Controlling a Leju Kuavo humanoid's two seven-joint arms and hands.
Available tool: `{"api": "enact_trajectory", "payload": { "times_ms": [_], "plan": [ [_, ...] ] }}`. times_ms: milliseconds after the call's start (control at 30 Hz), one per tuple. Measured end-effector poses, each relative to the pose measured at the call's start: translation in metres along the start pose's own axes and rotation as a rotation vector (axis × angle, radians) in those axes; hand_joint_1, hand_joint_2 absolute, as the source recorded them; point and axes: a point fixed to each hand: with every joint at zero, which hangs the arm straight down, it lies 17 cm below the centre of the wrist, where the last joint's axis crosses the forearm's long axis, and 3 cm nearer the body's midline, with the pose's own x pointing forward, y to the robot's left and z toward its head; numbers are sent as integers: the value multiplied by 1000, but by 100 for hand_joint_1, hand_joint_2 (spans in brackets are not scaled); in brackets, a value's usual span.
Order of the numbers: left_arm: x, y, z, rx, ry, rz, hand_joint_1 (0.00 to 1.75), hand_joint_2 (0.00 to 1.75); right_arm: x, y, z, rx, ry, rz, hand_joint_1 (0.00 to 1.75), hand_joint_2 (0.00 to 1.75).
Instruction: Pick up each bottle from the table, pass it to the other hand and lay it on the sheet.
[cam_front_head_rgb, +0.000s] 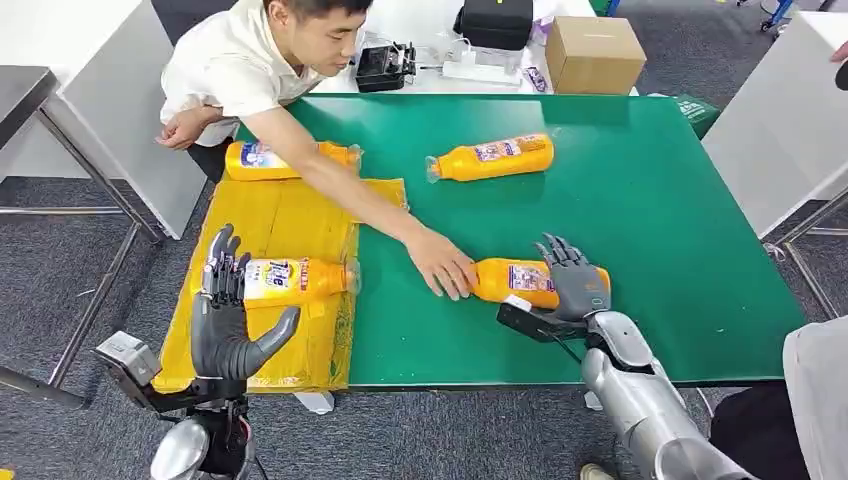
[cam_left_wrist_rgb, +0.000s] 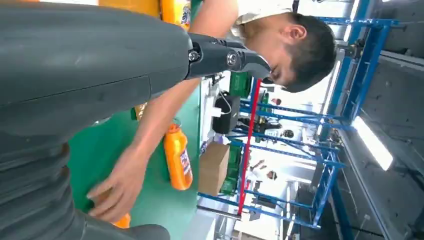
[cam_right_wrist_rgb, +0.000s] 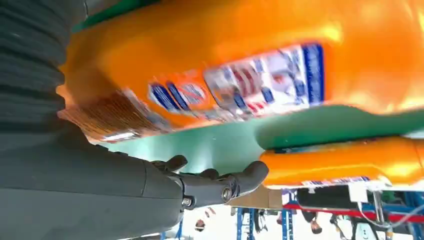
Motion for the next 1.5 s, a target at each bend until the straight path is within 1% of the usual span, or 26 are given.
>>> {"api": "enact_trajectory", "payload": {
  "times_ms": [267,333,467,533,667,900,933,967,1133,1300,1500],
  "plan": [
    [3,-9,-6,-22,-15,8,0,175,-16,16,-6,108,48,38,0,175],
    [3,-9,-8,-18,-15,11,0,175,-22,25,-7,177,75,35,0,175],
    [0,-7,-8,-1,3,23,0,175,-41,36,-7,308,170,60,0,175],
    [-4,-5,-4,10,17,22,0,175,-50,37,-5,319,215,101,0,175],
    [-11,-1,7,30,41,3,0,175,-63,34,-2,319,268,198,0,175],
    [-15,3,14,43,58,-6,0,175,-71,37,6,333,285,235,0,175],
    [-15,3,14,45,59,-6,0,175,-71,38,7,335,285,235,154,175],
    [-15,3,14,47,60,-6,0,175,-72,39,8,341,287,230,175,175],
    [-14,5,13,53,59,-7,0,175,-64,58,19,398,261,181,175,175],
    [-14,6,12,54,58,-8,0,175,-61,61,20,391,242,148,175,175],
    [-13,6,11,52,56,3,0,175,-59,63,25,366,207,71,175,175]
  ]
}}
